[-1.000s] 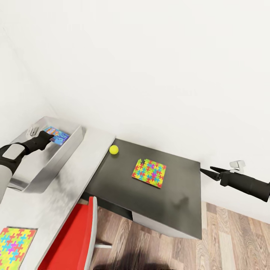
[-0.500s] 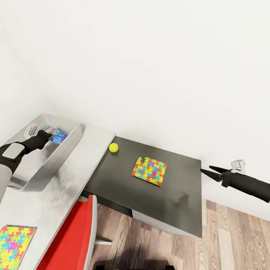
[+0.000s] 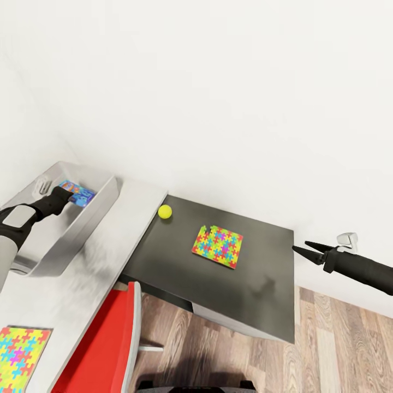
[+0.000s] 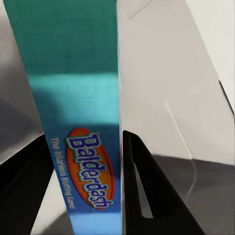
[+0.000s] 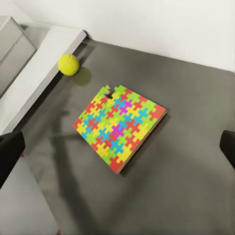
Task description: Put all the toys in the child's room - the three board games (two on the bed and one on the table), the two jigsaw puzzles on the table, and the tennis ball on the table - inside the toy box on the table in the child's room.
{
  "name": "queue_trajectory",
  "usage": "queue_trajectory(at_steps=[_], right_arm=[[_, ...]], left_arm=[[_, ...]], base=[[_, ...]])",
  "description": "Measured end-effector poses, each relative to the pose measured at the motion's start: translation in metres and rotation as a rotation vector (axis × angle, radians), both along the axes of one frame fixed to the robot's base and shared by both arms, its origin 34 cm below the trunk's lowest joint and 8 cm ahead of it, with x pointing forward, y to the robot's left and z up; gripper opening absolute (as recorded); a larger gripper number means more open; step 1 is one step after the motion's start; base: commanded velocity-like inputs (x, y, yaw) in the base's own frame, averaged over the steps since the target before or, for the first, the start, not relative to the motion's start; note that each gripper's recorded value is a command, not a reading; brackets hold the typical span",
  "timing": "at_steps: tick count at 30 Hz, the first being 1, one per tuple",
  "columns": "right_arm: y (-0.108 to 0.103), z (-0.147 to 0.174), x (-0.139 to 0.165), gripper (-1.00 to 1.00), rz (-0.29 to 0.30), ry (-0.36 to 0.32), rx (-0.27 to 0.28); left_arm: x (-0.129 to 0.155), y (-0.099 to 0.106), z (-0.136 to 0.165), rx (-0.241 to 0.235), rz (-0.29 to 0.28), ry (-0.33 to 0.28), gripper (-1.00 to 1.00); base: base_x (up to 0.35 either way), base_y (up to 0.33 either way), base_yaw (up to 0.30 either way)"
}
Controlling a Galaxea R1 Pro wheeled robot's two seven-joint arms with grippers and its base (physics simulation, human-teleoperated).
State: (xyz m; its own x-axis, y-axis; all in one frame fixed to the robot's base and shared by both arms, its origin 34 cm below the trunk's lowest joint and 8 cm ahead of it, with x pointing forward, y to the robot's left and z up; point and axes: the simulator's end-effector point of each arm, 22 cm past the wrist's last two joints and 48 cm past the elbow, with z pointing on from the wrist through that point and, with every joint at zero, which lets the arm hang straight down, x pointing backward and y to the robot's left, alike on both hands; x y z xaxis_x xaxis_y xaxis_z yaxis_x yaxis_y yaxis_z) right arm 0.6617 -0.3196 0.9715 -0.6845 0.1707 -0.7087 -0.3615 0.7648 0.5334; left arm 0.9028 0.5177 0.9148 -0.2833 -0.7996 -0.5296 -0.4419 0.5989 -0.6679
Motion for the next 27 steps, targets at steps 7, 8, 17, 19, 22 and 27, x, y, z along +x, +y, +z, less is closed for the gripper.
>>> queue_trajectory(at_steps=[7,8,17,19,22,27], right_arm=[[0.000,-0.006,-0.001,1.00,0.000,0.011,0.000],[0.000,-0.007,-0.001,1.00,0.000,0.013,0.000],[0.000,-0.015,-0.001,1.00,0.000,0.027,0.000],[0.000,-0.016,-0.002,1.00,0.000,0.030,0.000],[0.000,-0.019,-0.002,1.00,0.000,0.035,0.000],[0.000,-0.023,-0.002,1.00,0.000,0.042,0.001]], left_arm=[[-0.002,0.000,-0.010,-0.005,0.004,0.015,-1.00],[-0.002,0.000,-0.012,-0.005,0.004,0.017,-1.00],[-0.003,0.001,-0.021,-0.015,0.010,0.024,-1.00],[-0.003,0.001,-0.022,-0.022,0.013,0.022,-1.00],[0.000,0.000,-0.022,-0.017,0.006,0.017,-1.00],[0.007,0.002,-0.017,-0.040,0.022,-0.010,-1.00]], base=[[0.000,0.000,0.000],[0.000,0.000,0.000],[0.000,0.000,0.000],[0.000,0.000,0.000],[0.000,0.000,0.000],[0.000,0.000,0.000]])
